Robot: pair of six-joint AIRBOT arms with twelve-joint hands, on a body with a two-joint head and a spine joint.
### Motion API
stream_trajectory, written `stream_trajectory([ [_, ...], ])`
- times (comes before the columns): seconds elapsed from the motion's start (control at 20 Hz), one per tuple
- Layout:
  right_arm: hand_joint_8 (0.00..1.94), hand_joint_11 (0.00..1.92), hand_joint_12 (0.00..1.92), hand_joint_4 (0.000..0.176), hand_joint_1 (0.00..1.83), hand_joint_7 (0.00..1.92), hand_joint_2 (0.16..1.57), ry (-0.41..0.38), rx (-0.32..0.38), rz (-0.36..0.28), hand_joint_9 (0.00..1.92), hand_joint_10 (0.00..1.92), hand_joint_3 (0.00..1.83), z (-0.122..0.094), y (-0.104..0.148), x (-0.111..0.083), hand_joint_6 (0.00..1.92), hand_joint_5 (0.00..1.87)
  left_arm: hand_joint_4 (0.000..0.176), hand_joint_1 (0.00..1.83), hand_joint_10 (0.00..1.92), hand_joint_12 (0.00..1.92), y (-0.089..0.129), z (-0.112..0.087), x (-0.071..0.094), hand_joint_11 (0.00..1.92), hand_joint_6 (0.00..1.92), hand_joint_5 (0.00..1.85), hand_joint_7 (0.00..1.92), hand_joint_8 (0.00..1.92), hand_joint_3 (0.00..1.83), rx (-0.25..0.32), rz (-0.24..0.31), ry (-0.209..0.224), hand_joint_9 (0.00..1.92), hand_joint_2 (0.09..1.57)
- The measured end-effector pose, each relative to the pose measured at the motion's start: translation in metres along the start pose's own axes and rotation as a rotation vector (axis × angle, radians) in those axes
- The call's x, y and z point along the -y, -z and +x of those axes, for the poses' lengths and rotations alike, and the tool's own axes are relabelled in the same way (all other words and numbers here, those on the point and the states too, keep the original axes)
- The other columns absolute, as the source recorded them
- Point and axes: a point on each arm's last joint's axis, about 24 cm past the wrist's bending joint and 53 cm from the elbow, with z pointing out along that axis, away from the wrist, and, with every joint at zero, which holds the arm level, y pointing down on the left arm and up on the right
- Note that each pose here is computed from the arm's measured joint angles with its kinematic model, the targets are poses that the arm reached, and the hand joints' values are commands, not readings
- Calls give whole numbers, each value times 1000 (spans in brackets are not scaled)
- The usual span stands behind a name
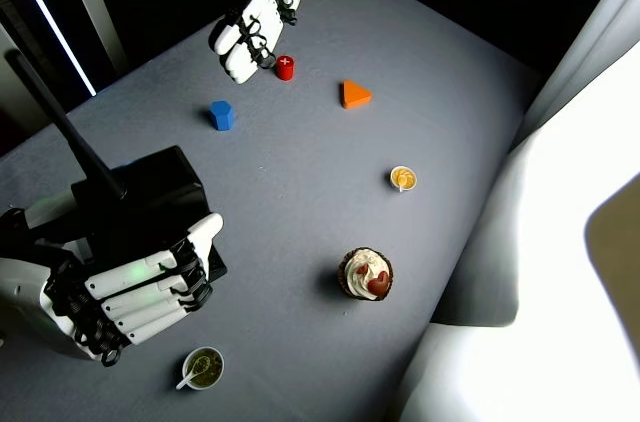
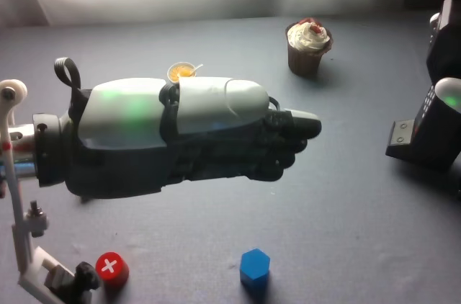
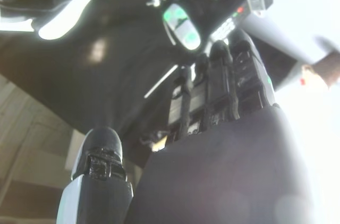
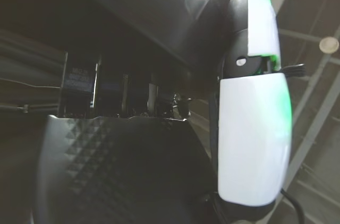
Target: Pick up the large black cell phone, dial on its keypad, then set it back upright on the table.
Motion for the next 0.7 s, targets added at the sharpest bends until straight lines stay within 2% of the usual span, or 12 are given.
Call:
stream_trajectory([
  [0.05, 1224, 942, 1212, 0, 1368, 799, 1141, -2, 17, -2, 867, 1361, 0, -3, 1, 1, 751, 1025, 49, 0, 0, 263, 0, 0, 0, 0, 0, 120, 91, 0, 1, 2, 0, 1, 94, 1184],
  [0.1, 1333, 961, 1204, 0, 1361, 730, 1161, 1, 23, -1, 831, 1408, 1, -5, 1, 3, 753, 1008, 44, 0, 3, 276, 0, -1, 0, 0, 3, 130, 98, 2, 1, 3, 0, 1, 104, 1187],
  [0.25, 1242, 953, 1159, 0, 1370, 808, 1136, 4, 19, -4, 876, 1325, 0, -5, 0, 3, 752, 1026, 53, 0, 7, 282, 0, -1, -2, 0, 1, 130, 115, 8, 0, 3, -8, -2, 115, 1177],
  [0.35, 1251, 940, 1154, 0, 1369, 796, 1142, 6, 16, -6, 871, 1342, 1, -5, 1, 4, 783, 1005, 53, 0, 5, 287, 0, 0, -3, 0, 2, 132, 108, 3, 0, 0, -8, -2, 113, 1179],
  [0.45, 1295, 935, 1186, 0, 1364, 761, 1156, 14, 12, -3, 840, 1392, 0, -6, 2, 5, 797, 993, 45, 0, 3, 271, -2, 2, -4, 0, 2, 130, 97, 3, 0, -7, -12, -1, 99, 1182],
  [0.6, 1237, 940, 1214, 0, 1369, 812, 1141, 23, 15, -9, 864, 1362, 1, -10, 1, 5, 775, 1003, 47, 0, 3, 222, -3, 3, -6, 0, 5, 146, 90, 2, 0, -12, -17, -6, 95, 1183],
  [0.7, 1277, 920, 1233, 0, 1365, 793, 1150, 26, 16, -12, 834, 1388, 0, -11, 1, 6, 773, 1003, 48, 0, 3, 221, -3, 3, -7, 0, 0, 133, 95, 4, 0, -13, -19, -9, 95, 1183],
])
